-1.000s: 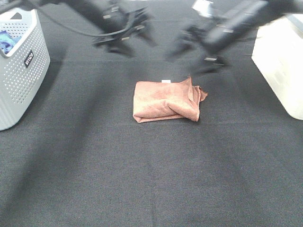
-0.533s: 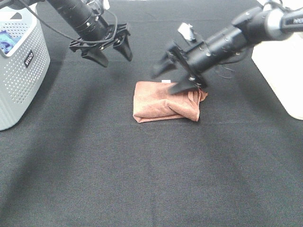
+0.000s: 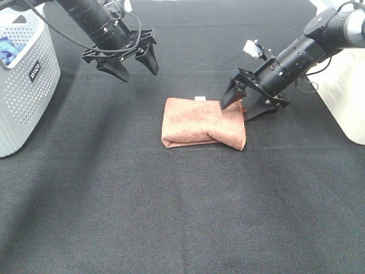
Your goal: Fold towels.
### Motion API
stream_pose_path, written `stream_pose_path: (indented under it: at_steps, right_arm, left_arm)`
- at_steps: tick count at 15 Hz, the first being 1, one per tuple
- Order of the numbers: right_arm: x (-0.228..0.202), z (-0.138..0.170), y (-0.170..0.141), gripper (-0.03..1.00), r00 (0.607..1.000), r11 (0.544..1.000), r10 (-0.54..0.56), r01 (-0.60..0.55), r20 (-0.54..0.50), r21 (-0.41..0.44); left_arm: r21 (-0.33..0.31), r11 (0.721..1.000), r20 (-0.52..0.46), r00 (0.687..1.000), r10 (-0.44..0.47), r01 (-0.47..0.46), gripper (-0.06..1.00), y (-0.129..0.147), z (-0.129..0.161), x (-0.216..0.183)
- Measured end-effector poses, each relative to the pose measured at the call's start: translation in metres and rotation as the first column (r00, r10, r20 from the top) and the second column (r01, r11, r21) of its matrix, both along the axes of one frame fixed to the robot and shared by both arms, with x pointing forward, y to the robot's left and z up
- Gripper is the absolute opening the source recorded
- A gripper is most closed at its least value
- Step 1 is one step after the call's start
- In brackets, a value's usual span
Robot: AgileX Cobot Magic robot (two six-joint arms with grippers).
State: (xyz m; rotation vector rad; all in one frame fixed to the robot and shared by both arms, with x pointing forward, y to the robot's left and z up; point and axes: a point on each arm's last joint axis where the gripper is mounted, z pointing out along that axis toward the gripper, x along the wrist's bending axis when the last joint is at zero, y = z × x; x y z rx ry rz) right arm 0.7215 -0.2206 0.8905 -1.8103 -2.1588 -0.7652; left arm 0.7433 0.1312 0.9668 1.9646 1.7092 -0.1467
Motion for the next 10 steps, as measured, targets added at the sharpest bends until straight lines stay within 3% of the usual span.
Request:
stream_pose_path:
  at_steps: [1,5,7,10]
  right_arm:
    - [0.000,0.000,0.000,0.76,1.000,1.000,0.000,0.000,0.000,0.000]
    - [-0.003,0.061,-0.003,0.76,0.994,0.999,-0.032,0.034,0.105,-0.019]
    - [-0.018,0.099,-0.005,0.76,0.997,0.999,-0.036,0.039,0.072,-0.031]
    - [-0.037,0.131,-0.006,0.76,0.999,0.999,0.011,-0.009,0.039,-0.042]
  left_arm:
    - [0.000,1.000,0.000,1.000,0.000,0.000,0.71,0.000,0.000,0.000]
    - [0.066,0.997,0.032,0.999,-0.033,0.031,0.71,0.007,0.024,-0.006]
    - [0.129,0.991,0.084,0.995,-0.054,0.043,0.71,0.014,0.055,-0.015]
    - [0.124,0.992,0.172,0.984,-0.056,0.034,0.71,0.018,0.099,-0.027]
